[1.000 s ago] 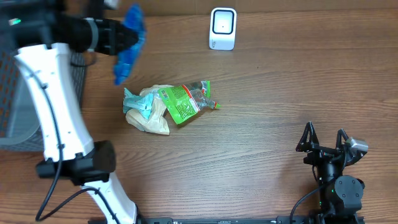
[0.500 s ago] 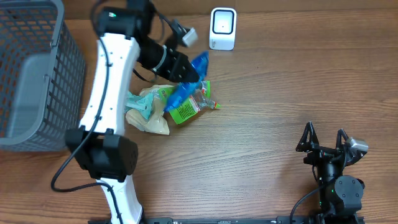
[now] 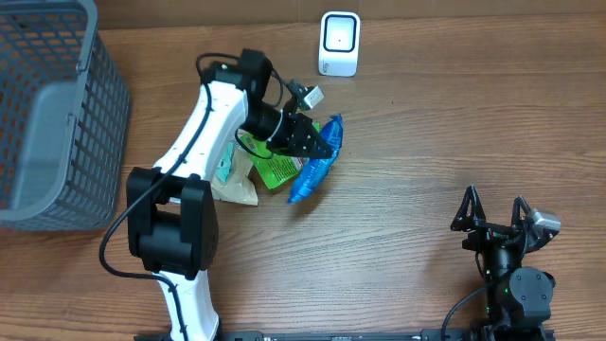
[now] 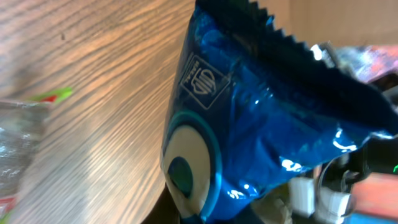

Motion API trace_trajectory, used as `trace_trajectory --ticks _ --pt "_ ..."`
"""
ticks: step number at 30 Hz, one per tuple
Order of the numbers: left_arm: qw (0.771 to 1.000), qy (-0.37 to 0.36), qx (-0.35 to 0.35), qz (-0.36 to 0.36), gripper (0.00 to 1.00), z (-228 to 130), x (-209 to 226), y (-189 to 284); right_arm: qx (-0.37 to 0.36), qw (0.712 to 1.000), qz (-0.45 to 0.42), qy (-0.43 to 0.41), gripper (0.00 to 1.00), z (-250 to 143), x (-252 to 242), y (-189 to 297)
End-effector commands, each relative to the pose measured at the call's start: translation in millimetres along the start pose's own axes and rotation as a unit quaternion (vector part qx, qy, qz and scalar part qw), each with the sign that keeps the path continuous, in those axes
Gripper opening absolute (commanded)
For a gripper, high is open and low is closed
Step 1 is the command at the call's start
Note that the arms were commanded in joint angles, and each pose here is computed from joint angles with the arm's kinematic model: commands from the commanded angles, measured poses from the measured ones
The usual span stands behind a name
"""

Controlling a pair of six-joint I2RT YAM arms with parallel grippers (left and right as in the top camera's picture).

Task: Scan the item barcode
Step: 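Carry the Oreo pack out and drop it on the table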

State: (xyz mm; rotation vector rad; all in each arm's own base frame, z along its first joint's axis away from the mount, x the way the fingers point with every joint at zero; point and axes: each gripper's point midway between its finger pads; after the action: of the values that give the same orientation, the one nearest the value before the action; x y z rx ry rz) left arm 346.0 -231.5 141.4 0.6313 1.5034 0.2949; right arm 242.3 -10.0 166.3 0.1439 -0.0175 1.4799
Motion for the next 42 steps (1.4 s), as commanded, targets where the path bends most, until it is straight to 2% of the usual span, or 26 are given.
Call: trace_trajectory --ticks 1,3,8,9,11,13,16,22,27,36,42 --pt "0.993 0.104 0.011 -0.056 0.04 -3.0 -5.5 -11.9 -0.007 1.0 -0.003 0.001 1.0 3.4 -0.5 0.8" --pt "0.991 0.124 0.007 -0.051 0.04 -1.3 1.5 -15.7 -0.007 1.0 -0.003 0.001 1.0 3.4 -0.5 0.8" --pt "0.987 0.158 -0.014 0.032 0.04 2.5 30.7 -18.4 -0.007 1.0 -0.003 0.001 1.0 3.4 -0.5 0.8" --pt "0.987 0.157 -0.016 0.041 0.08 2.9 33.4 -18.6 -0.007 1.0 -0.003 0.001 1.0 3.4 -0.5 0.8" --pt "0.986 0.152 -0.021 0.058 0.26 4.2 36.9 -19.1 -0.007 1.0 -0.003 0.001 1.0 3.4 -0.5 0.8" --pt "0.987 0.146 -0.024 0.07 0.36 6.0 37.2 -19.6 -0.007 1.0 -0.003 0.001 1.0 3.4 -0.5 0.8" --pt "0.987 0.131 -0.031 0.085 0.43 11.0 31.8 -18.9 -0.007 1.0 -0.003 0.001 1.0 3.4 -0.5 0.8" --pt "0.986 0.084 -0.059 0.131 0.43 27.9 1.6 -4.8 -0.007 1.0 -0.003 0.001 1.0 3.4 -0.5 0.8" --pt "0.977 0.033 -0.109 0.18 0.43 45.3 -38.9 24.9 -0.007 1.0 -0.003 0.001 1.0 3.4 -0.5 0.8" --pt "0.927 -0.002 -0.229 0.297 0.41 51.5 -84.4 112.5 -0.007 1.0 -0.003 0.001 1.0 3.4 -0.5 0.8" --pt "0.908 -0.022 -0.28 0.312 0.41 41.1 -113.5 149.2 -0.007 1.0 -0.003 0.001 1.0 3.4 -0.5 0.8"
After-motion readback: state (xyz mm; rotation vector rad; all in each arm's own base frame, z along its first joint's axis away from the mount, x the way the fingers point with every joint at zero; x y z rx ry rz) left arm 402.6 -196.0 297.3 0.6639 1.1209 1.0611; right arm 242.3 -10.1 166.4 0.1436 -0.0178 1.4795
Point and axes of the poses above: each gripper's point midway between its finger pads, its own y axis back along the fingers, its own x axis along the line the jaws close on, z = x × y, and after that the axes turned 14 degrees about y, right-handed
